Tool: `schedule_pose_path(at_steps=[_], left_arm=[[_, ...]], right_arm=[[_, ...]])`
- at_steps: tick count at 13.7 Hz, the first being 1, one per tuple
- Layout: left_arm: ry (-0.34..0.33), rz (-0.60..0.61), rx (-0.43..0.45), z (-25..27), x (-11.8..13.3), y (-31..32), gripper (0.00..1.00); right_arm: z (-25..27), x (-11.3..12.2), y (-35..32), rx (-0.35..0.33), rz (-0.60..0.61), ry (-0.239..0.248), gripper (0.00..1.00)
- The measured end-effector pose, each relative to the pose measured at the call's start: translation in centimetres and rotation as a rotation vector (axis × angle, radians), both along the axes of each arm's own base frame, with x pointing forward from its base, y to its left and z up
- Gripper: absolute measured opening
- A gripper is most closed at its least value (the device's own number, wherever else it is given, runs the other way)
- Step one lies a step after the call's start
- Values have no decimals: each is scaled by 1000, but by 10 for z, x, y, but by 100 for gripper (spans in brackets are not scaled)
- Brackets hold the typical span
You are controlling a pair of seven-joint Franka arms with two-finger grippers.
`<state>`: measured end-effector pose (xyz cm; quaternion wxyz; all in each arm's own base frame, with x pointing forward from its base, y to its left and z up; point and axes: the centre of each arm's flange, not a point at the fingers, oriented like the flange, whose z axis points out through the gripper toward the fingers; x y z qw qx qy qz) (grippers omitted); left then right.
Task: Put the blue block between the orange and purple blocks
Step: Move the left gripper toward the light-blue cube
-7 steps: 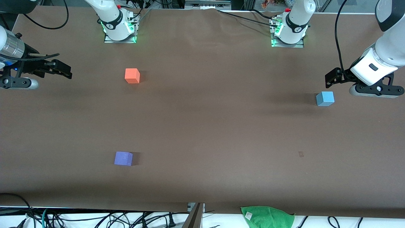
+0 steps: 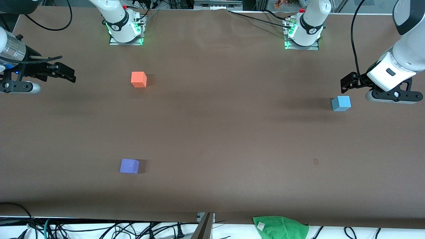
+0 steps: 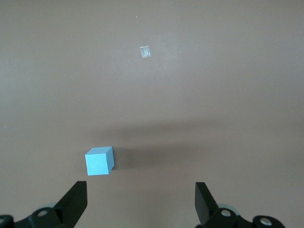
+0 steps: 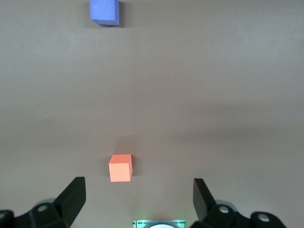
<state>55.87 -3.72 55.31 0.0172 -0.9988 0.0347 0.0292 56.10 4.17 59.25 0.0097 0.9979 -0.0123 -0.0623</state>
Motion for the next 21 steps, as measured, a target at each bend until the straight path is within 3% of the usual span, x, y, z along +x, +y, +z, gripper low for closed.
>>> schedule_pose_path(at_steps=[21], left_arm=[[-5,-13,-1,2,2,-7,100]], right_arm=[[0,0,0,3,-1,1,100]])
